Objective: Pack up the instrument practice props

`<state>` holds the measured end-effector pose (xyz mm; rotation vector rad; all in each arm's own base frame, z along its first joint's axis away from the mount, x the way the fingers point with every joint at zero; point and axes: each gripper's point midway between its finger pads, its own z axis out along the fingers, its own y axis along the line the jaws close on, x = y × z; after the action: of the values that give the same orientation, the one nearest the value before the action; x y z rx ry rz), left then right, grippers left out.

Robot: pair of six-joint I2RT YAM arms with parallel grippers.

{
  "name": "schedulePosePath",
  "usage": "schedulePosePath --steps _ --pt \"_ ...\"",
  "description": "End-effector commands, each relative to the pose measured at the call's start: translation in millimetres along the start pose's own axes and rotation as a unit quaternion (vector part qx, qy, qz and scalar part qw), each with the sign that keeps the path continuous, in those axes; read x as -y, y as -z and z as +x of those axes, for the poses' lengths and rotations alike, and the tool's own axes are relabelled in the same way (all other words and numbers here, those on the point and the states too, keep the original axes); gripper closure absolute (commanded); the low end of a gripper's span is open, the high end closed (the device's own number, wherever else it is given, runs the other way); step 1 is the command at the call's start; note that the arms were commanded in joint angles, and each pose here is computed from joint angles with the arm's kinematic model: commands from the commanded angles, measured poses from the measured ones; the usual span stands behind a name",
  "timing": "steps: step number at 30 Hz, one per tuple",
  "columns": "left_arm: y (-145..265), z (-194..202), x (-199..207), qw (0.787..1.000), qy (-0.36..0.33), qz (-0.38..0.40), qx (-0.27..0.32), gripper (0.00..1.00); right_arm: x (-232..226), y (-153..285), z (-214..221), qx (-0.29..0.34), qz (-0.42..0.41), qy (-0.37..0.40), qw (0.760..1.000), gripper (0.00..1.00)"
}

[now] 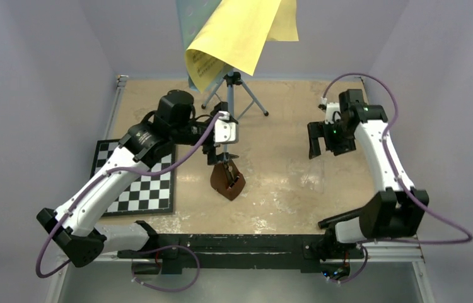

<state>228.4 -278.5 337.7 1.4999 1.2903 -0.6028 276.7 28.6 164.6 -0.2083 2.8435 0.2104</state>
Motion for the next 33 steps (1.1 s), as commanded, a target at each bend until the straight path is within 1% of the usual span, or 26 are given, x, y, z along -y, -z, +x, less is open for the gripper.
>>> schedulePosePath --steps 1,3,5,7,8,10,12,13,15,17,19,21,22,24,27,28,30,33 --pt "-25 -1 32 0.995 -0.033 0.095 -0.006 0.01 5 5 26 0.022 -0.017 0.013 1.000 0.01" --pt "-36 -6 44 0.993 -0.035 0.116 -0.009 0.01 13 7 46 -0.013 0.012 -0.022 1.000 0.01" --pt "-38 -10 46 0.993 -0.028 0.112 -0.013 0.01 14 12 56 -0.033 0.029 -0.065 0.997 0.01" --pt "-30 -17 47 0.994 -0.033 0.103 -0.015 0.01 9 21 54 -0.022 0.031 -0.102 0.994 0.01" --pt "-24 -19 47 0.994 -0.037 0.101 -0.018 0.01 5 22 51 -0.010 0.024 -0.109 0.994 0.01" --pt "-8 -21 51 0.993 -0.049 0.101 -0.027 0.01 7 20 42 0.007 0.030 -0.097 0.995 0.01" --pt "9 -24 56 0.992 -0.064 0.100 -0.033 0.01 12 13 29 0.007 0.036 -0.083 0.996 0.01" --pt "17 -26 57 0.992 -0.074 0.098 -0.033 0.01 10 12 20 0.012 0.020 -0.063 0.998 0.01" --pt "35 -33 58 0.991 -0.093 0.089 -0.036 0.01 18 5 2 0.003 0.021 -0.007 1.000 0.01" --pt "52 -43 52 0.993 -0.097 0.063 -0.039 0.01 40 5 -21 0.021 0.068 0.043 0.997 0.01" --pt "68 -50 48 0.993 -0.101 0.040 -0.042 0.00 51 5 -43 0.054 0.089 0.077 0.992 0.01" --pt "80 -48 48 0.992 -0.117 0.028 -0.047 0.00 62 2 -63 0.088 0.114 0.117 0.983 0.02" --pt "85 -47 49 0.990 -0.129 0.027 -0.052 0.00 70 -1 -70 0.092 0.133 0.131 0.978 0.02" --pt "91 -39 48 0.985 -0.153 0.025 -0.071 0.00 78 -12 -72 0.064 0.138 0.147 0.977 0.03" --pt "97 -33 40 0.981 -0.170 0.006 -0.096 0.00 96 -36 -65 0.011 0.163 0.170 0.972 0.05" --pt "99 -31 40 0.979 -0.175 0.006 -0.102 0.00 106 -45 -62 -0.005 0.182 0.190 0.965 0.06" --pt "99 -27 41 0.979 -0.175 0.010 -0.108 0.00 118 -61 -61 -0.015 0.198 0.236 0.951 0.09" --pt "97 -22 39 0.979 -0.165 0.003 -0.116 0.00 131 -76 -53 -0.030 0.222 0.315 0.922 0.11"
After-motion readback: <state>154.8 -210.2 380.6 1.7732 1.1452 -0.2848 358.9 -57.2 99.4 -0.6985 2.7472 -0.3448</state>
